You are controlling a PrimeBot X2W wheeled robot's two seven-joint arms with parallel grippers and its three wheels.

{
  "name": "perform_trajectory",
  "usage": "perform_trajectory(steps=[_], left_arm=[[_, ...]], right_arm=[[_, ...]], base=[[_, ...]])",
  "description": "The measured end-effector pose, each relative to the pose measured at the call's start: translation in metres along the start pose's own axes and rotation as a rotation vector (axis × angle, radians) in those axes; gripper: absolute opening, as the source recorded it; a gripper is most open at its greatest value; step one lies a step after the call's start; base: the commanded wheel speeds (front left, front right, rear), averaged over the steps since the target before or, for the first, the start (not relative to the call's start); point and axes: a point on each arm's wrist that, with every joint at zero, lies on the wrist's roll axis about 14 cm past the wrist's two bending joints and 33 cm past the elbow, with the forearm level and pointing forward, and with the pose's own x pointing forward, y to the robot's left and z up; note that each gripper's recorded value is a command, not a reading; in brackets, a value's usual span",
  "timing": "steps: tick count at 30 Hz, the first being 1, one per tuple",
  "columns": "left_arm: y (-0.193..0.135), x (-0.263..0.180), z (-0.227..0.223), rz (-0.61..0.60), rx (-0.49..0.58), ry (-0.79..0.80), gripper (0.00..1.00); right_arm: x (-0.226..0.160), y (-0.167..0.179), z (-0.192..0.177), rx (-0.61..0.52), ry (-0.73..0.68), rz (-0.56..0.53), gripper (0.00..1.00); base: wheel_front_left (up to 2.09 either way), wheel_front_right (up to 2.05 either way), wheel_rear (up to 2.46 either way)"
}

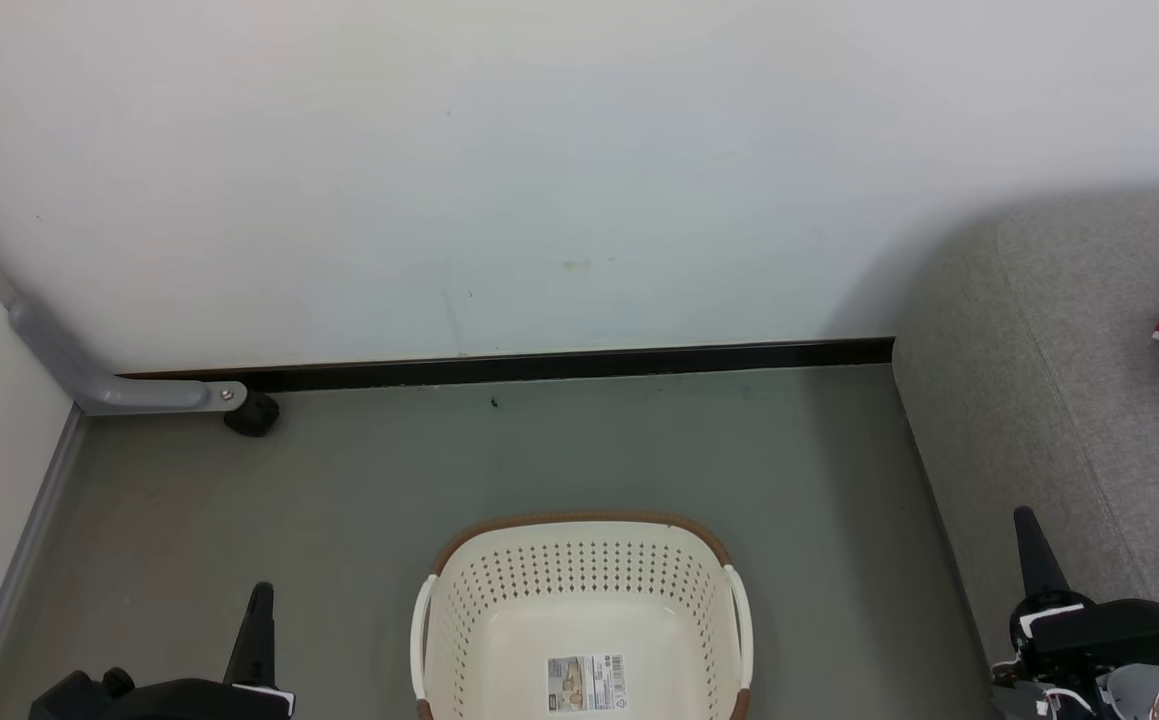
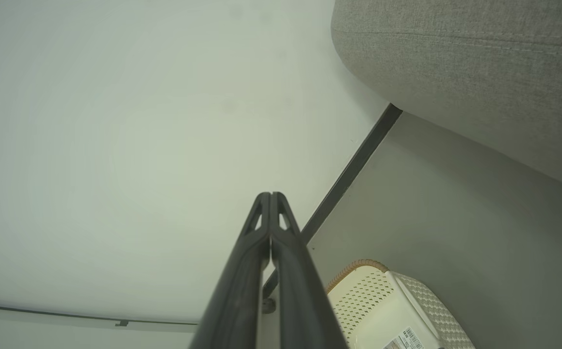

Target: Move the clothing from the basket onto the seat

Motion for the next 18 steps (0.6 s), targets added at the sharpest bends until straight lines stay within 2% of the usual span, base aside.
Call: perform_trajectory(steps=[18], left_arm=[[-0.017,0.004,0.004,-0.069,-0.242,0.011,0.00]], right_arm=[[-0.004,0.002,0.020,0.280,-0.043,0.026,0.00]], base=[[0.00,0.00,0.00]])
